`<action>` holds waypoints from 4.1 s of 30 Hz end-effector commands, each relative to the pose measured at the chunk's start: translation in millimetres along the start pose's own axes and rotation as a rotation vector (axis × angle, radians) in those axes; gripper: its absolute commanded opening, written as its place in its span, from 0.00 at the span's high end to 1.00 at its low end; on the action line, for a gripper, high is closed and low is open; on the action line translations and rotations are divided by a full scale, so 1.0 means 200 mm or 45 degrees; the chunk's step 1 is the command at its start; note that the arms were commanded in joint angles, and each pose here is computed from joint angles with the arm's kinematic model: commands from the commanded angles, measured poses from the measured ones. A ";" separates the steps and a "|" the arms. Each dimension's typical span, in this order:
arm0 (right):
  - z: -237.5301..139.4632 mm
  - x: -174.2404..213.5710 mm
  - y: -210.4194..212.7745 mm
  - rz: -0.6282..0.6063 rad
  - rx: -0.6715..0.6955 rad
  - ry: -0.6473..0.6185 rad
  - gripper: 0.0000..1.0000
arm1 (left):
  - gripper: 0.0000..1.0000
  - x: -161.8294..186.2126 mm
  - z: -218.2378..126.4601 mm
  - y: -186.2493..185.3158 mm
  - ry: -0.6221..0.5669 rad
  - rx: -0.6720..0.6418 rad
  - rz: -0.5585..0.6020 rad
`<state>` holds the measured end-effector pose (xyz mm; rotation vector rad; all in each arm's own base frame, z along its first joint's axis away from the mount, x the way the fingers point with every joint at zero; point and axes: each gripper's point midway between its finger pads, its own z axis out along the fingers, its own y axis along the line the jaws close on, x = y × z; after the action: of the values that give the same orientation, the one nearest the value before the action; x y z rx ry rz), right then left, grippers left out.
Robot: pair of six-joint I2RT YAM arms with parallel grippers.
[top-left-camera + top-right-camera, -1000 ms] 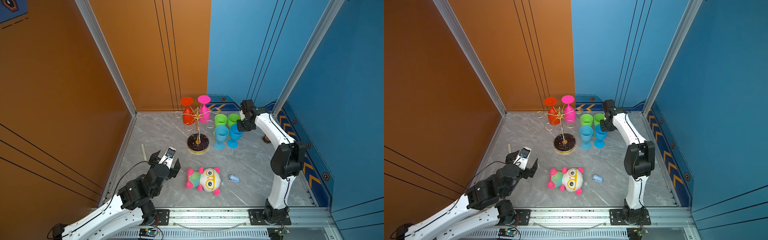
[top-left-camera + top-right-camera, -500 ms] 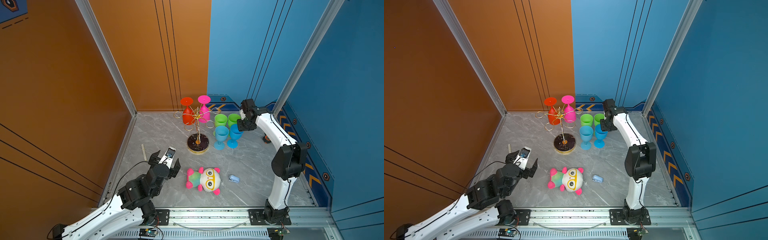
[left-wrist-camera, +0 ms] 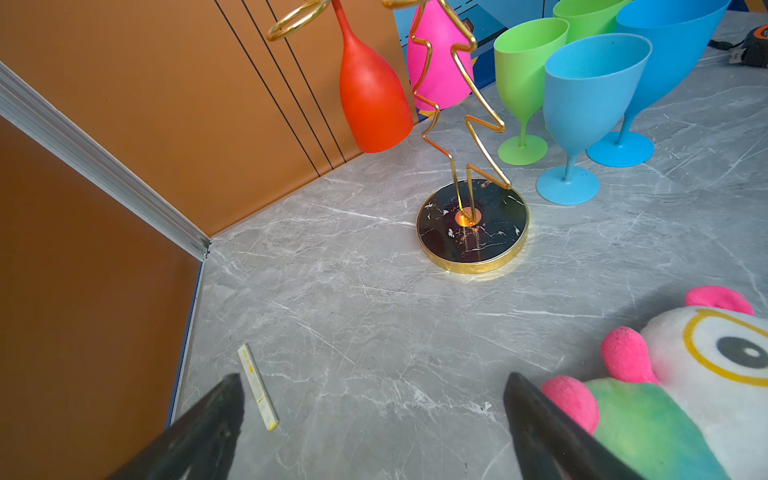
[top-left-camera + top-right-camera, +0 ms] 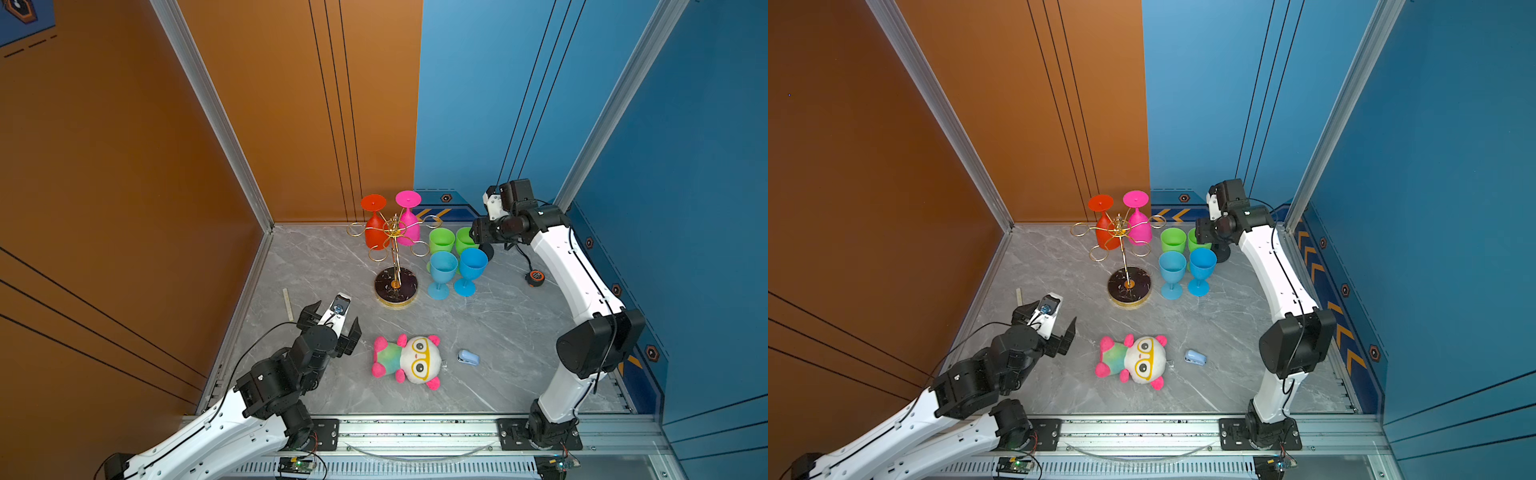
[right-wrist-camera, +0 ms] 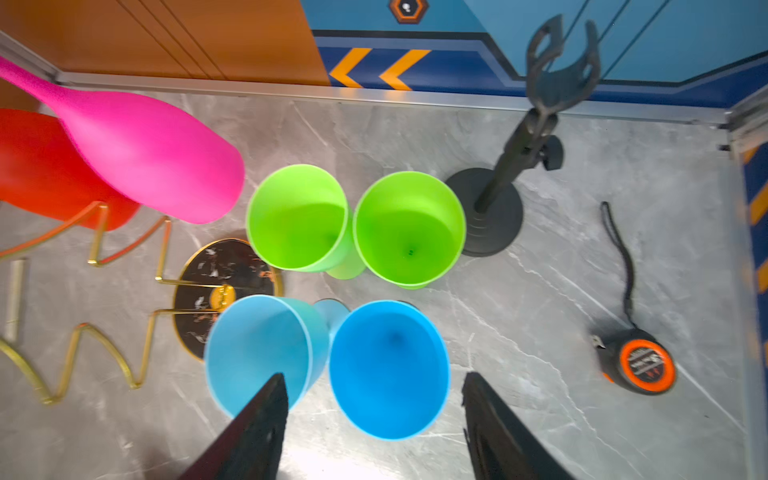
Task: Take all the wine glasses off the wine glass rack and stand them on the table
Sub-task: 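Move the right gripper to the pink glass's foot on the rack, then close the right gripper on the pink glass's foot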
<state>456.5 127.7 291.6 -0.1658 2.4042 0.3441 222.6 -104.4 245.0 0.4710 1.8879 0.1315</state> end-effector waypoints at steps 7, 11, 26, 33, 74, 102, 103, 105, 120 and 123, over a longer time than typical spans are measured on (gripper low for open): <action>-0.09 -0.33 0.39 0.115 -0.572 -0.200 0.29 | 0.01 -0.01 -0.01 0.02 0.002 0.006 -0.052; -0.04 -0.42 0.46 0.158 -0.683 -0.224 0.28 | 0.01 0.00 0.00 0.03 0.012 0.005 -0.063; 0.25 -0.55 0.60 0.291 -0.879 -0.201 0.28 | 0.00 0.01 0.06 0.05 0.053 0.017 -0.146; 0.34 -0.53 0.66 0.312 -0.898 -0.176 0.30 | 0.01 0.01 0.09 0.06 0.062 0.032 -0.226; 0.31 -0.55 0.75 0.344 -0.986 -0.162 0.89 | 0.01 0.01 0.16 0.09 0.062 0.072 -0.379; 0.08 -0.48 0.91 0.263 -1.079 -0.143 1.00 | 0.01 0.01 0.15 0.09 0.052 0.081 -0.402; 0.07 -0.48 0.92 0.260 -1.079 -0.139 1.00 | 0.01 0.01 0.16 0.10 0.054 0.080 -0.401; 0.05 -0.47 0.92 0.250 -1.081 -0.143 1.00 | 0.01 0.01 0.16 0.09 0.054 0.080 -0.402; -0.10 -0.40 0.94 0.207 -1.113 -0.132 1.00 | 0.01 0.01 0.15 0.09 0.050 0.086 -0.406; -0.12 -0.39 0.95 0.201 -1.129 -0.124 1.00 | 0.01 0.01 0.15 0.09 0.051 0.088 -0.406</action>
<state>481.7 303.0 369.5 -0.2471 2.0829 1.4118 254.2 -90.7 234.5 0.2253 2.0019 -0.1098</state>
